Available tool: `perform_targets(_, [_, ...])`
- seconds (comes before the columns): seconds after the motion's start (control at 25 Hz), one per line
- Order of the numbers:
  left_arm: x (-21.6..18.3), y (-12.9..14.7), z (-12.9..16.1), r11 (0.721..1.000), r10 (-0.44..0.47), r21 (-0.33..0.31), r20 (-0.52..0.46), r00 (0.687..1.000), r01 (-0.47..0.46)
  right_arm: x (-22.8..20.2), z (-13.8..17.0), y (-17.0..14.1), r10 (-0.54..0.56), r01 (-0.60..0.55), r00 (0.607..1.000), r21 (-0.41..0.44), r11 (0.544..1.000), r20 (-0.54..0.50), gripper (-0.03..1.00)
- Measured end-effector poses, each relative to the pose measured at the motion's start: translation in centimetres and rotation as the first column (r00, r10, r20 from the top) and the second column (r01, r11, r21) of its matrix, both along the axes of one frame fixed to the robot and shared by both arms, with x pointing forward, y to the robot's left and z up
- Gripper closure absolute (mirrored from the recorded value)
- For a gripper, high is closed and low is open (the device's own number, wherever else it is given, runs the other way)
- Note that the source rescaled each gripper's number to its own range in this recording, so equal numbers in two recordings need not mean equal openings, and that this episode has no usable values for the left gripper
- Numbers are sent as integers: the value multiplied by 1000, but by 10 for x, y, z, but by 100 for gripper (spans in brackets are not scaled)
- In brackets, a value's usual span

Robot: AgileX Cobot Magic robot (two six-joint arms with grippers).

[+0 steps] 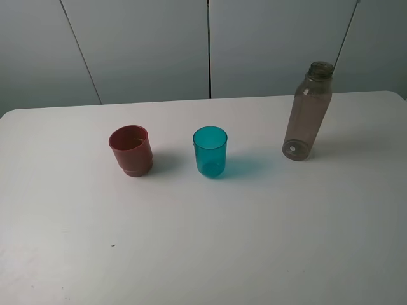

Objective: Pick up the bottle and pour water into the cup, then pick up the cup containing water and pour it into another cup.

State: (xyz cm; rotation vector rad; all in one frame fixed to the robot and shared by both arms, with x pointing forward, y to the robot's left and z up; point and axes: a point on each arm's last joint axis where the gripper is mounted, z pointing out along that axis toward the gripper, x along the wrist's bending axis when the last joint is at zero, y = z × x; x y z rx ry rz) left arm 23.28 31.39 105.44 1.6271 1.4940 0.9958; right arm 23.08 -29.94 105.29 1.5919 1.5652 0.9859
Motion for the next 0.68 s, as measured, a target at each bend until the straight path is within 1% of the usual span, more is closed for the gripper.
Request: perform_targets(0.68, [0,0,0,1000,1,-2,0,1000,-1,0,0,0,0,0,1000,0,1000,0,-3])
